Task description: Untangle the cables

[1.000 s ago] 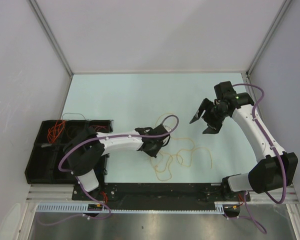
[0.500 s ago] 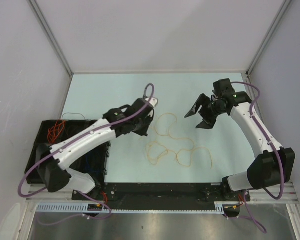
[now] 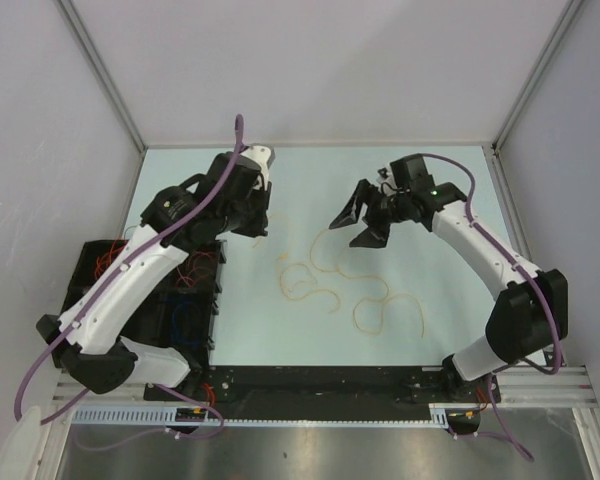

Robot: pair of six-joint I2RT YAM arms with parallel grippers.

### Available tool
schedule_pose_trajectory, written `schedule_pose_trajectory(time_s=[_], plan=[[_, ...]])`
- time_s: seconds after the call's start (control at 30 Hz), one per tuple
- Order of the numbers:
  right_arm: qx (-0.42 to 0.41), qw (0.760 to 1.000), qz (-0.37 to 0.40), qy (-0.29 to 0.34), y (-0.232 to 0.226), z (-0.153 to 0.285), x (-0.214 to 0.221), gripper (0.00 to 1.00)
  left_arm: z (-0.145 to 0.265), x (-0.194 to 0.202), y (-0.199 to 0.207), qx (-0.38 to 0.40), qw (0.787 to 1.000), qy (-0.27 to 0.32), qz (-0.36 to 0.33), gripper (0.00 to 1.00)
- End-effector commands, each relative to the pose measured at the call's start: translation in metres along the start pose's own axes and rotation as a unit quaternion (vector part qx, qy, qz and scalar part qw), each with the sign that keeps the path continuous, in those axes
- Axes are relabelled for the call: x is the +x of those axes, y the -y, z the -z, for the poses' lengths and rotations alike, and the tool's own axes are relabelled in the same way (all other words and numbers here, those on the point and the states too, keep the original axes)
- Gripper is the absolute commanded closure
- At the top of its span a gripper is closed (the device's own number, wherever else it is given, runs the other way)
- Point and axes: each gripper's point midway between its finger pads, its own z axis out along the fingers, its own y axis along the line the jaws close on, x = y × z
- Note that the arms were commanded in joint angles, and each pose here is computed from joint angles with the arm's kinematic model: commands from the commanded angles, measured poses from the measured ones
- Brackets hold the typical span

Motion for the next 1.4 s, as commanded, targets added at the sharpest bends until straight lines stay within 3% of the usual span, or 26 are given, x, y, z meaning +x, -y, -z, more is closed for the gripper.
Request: schedule_pose_trajectory(time_s=[0.0, 0.2, 0.33, 0.67, 1.0, 1.37], plan=[[-0.023, 0.999, 0.042, -0.024, -0.028, -0.020, 0.008, 0.24, 0.014, -0.007, 0.001, 0.012, 1.000, 0.006, 0.008, 1.00], [0.071, 0.994, 0.034, -0.081, 0.001, -0.048, 0.027, 0.24, 0.011, -0.007, 0.010, 0.031, 0.999, 0.004, 0.025, 1.00], [0.075, 0.992, 0.046, -0.094, -0.001, -0.056, 0.032, 0.23, 0.015, -0.011, 0.011, 0.038, 0.999, 0.010, 0.030, 1.00], [0.163, 0.972, -0.027, -0.165, 0.050, -0.070, 0.058, 0.21, 0.016, -0.014, 0.012, 0.044, 0.998, 0.013, 0.034, 1.00], [0.166, 0.957, -0.055, -0.230, 0.066, -0.098, 0.084, 0.23, 0.016, -0.014, 0.012, 0.053, 0.998, 0.018, 0.038, 1.00], [0.189, 0.953, -0.061, -0.228, 0.076, -0.119, 0.079, 0.26, 0.017, -0.011, 0.007, 0.055, 0.998, 0.021, 0.039, 1.00]])
